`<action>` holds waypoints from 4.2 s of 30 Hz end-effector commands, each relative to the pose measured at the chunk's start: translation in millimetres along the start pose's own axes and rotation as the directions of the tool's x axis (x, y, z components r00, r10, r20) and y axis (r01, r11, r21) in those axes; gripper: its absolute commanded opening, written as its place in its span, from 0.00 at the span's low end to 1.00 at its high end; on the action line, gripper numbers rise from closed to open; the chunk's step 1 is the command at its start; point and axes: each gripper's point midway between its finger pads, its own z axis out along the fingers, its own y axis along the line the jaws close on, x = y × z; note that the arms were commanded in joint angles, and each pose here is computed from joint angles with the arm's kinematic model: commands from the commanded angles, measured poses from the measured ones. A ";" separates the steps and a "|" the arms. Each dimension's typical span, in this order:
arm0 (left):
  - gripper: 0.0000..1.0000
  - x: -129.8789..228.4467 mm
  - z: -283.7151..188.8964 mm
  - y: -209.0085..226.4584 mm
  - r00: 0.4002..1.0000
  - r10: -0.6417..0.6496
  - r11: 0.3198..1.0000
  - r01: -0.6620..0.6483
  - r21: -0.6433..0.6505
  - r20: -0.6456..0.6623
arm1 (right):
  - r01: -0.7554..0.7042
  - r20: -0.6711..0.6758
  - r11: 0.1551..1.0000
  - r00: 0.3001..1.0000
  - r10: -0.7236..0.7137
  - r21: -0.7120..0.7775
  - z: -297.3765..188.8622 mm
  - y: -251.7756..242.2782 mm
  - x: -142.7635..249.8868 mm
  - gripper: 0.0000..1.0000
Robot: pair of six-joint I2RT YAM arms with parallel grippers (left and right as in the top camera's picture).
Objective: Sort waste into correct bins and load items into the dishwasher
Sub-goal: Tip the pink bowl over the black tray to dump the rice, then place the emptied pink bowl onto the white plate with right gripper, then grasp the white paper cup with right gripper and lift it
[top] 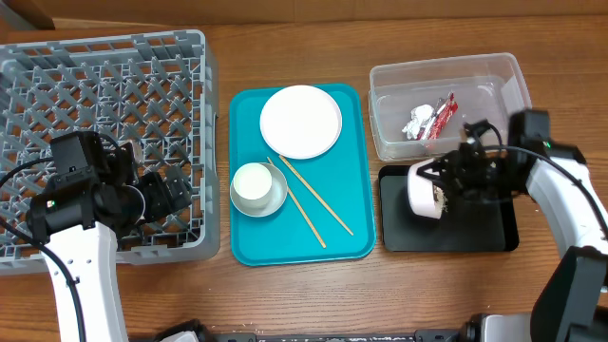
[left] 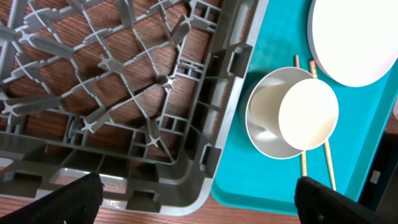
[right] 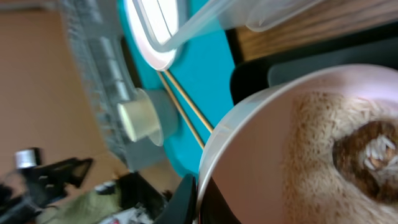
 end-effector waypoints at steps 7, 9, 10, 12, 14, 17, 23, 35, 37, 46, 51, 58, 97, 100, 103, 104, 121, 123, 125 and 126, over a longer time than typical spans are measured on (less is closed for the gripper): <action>1.00 -5.7 -5.1 -3.3 0.999 0.026 1.000 -0.026 0.007 0.020 | -0.020 0.019 0.902 0.999 0.031 -0.432 -34.2 28.6 8.6 0.04; 1.00 -5.7 -5.1 -3.3 0.999 0.026 1.000 -0.026 0.007 0.020 | -0.026 0.016 0.878 0.999 0.038 -0.479 -39.9 33.8 9.3 0.04; 1.00 -5.8 -5.1 -3.4 0.999 0.026 1.000 -0.026 0.007 0.020 | -0.027 0.016 0.864 0.999 0.040 -0.503 -43.4 37.1 9.2 0.04; 1.00 -5.5 -5.0 -3.4 0.999 0.026 1.000 -0.026 0.008 0.019 | -0.034 0.010 0.840 0.999 0.048 -0.541 -49.1 42.4 9.2 0.04; 1.00 -5.3 -5.0 -3.3 1.000 0.025 1.000 -0.025 0.007 0.018 | -0.051 0.003 0.810 0.998 0.065 -0.585 -57.3 47.8 8.4 0.04; 1.00 -4.9 -5.0 -3.2 1.000 0.025 1.000 -0.025 0.007 0.016 | -0.088 -0.001 0.805 0.994 0.108 -0.587 -62.1 44.8 5.0 0.04; 1.00 -5.0 -5.1 -3.3 1.000 0.025 1.000 -0.025 0.007 0.017 | -0.201 -0.009 0.774 0.969 0.245 -0.600 -79.8 33.4 -6.0 0.04; 1.00 -5.0 -5.0 -3.2 1.000 0.025 1.000 -0.025 0.007 0.017 | -0.288 -0.008 0.731 0.932 0.361 -0.619 -97.6 21.6 -13.9 0.04; 1.00 -5.1 -5.1 -3.2 1.000 0.025 1.000 -0.025 0.007 0.017 | -0.288 -0.008 0.731 0.933 0.361 -0.619 -97.6 21.6 -13.9 0.04; 1.00 -5.2 -5.0 -3.3 1.000 0.025 1.000 -0.025 0.007 0.018 | -0.058 0.102 0.802 0.984 0.146 -0.595 -85.7 28.6 -8.6 0.04; 1.00 -5.1 -5.1 -3.3 1.000 0.025 1.000 -0.025 0.007 0.017 | -0.113 0.095 0.857 0.978 0.185 -0.504 -73.1 13.1 -8.3 0.04; 1.00 -4.9 -5.0 -3.2 1.000 0.025 1.000 -0.025 0.007 0.017 | 0.214 0.216 0.807 0.970 -0.110 -0.551 -74.5 39.3 -0.3 0.04; 1.00 -8.3 -5.1 -3.8 0.999 0.028 1.000 -0.028 0.009 0.030 | 0.915 -0.092 0.194 0.241 -0.966 0.354 144.4 192.5 -0.5 0.04; 1.00 -8.4 -5.2 -3.8 0.999 0.028 1.000 -0.028 0.009 0.031 | 0.935 -0.106 0.184 0.225 -0.968 0.303 185.6 182.2 2.2 0.04; 1.00 -8.4 -5.2 -3.8 0.999 0.028 1.000 -0.028 0.009 0.031 | 0.944 -0.121 0.178 0.218 -0.968 0.276 218.3 168.4 2.4 0.04; 1.00 -8.2 -5.1 -3.7 0.999 0.028 1.000 -0.028 0.009 0.030 | 0.945 -0.125 0.177 0.217 -0.968 0.274 225.6 164.4 1.7 0.04; 1.00 -8.4 -5.1 -3.8 0.999 0.029 1.000 -0.029 0.009 0.031 | 0.943 -0.125 0.188 0.229 -0.965 0.276 206.8 180.5 5.8 0.47; 1.00 -8.4 -5.1 -3.7 0.999 0.029 1.000 -0.029 0.008 0.031 | 0.935 -0.094 0.215 0.250 -0.964 0.283 186.8 198.1 11.4 0.60; 1.00 -8.5 -5.2 -3.7 0.999 0.029 1.000 -0.029 0.008 0.031 | 0.915 -0.046 0.283 0.308 -0.950 0.286 167.6 213.4 18.3 0.78; 1.00 -8.4 -5.1 -3.8 0.999 0.028 1.000 -0.028 0.009 0.031 | 0.911 -0.030 0.315 0.335 -0.942 0.266 161.0 219.0 24.8 0.80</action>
